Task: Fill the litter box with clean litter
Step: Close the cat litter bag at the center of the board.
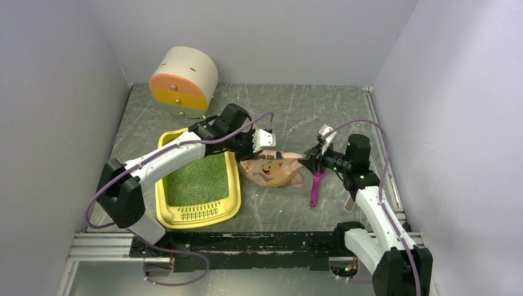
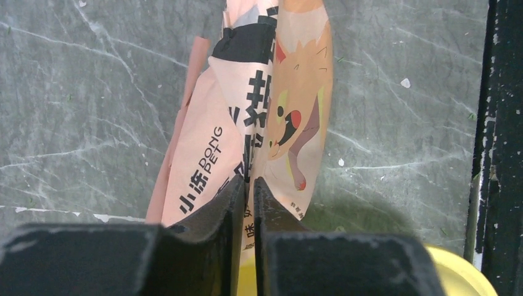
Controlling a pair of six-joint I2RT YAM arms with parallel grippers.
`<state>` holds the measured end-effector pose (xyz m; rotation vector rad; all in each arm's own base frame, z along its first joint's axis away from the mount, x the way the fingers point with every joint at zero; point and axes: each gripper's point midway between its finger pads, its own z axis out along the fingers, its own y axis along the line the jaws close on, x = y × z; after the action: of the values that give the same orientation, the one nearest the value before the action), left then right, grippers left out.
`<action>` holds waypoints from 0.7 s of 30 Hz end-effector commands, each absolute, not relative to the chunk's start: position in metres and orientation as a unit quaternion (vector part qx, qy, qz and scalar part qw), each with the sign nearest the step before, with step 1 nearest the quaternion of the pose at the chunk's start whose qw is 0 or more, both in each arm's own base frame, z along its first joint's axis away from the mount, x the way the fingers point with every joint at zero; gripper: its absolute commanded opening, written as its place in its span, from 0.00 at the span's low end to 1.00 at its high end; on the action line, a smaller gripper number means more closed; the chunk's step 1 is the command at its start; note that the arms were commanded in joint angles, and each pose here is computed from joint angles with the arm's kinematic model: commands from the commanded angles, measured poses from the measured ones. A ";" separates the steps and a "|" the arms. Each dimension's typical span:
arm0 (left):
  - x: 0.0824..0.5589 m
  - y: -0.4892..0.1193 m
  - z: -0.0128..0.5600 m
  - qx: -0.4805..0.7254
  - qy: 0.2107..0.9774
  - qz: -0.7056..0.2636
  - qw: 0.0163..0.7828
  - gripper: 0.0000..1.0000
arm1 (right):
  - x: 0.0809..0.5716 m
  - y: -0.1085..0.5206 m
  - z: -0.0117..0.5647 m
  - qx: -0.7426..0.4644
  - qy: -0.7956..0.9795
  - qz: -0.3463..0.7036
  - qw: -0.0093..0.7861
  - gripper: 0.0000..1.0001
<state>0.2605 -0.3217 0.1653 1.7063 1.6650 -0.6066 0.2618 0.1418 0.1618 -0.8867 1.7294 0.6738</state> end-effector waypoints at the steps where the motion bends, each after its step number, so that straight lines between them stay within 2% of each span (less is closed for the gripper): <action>1: 0.257 -0.314 0.158 0.638 0.661 -0.237 0.316 0.22 | 0.279 0.133 0.211 -0.328 0.699 0.253 0.583 0.53; 4: 0.262 -0.318 0.157 0.638 0.660 -0.237 0.318 0.30 | 0.295 0.120 0.229 -0.254 0.717 0.233 0.606 0.73; 7: 0.265 -0.320 0.155 0.641 0.661 -0.235 0.310 0.37 | 0.319 0.089 0.245 -0.110 0.759 0.194 0.612 0.91; 9: 0.268 -0.324 0.156 0.642 0.659 -0.237 0.312 0.41 | 0.331 0.064 0.248 -0.009 0.778 0.167 0.606 0.99; 12: 0.272 -0.329 0.160 0.640 0.655 -0.240 0.323 0.45 | 0.343 0.035 0.241 0.087 0.799 0.130 0.580 1.00; 16: 0.279 -0.335 0.162 0.639 0.652 -0.240 0.330 0.47 | 0.352 -0.001 0.205 0.181 0.839 0.077 0.508 1.00; 21: 0.287 -0.340 0.159 0.637 0.655 -0.235 0.331 0.49 | 0.358 -0.023 0.153 0.250 0.873 0.049 0.416 1.00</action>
<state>0.2764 -0.3341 0.1568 1.6849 1.7113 -0.6198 0.3688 0.0007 0.1980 0.3907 2.0462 0.2231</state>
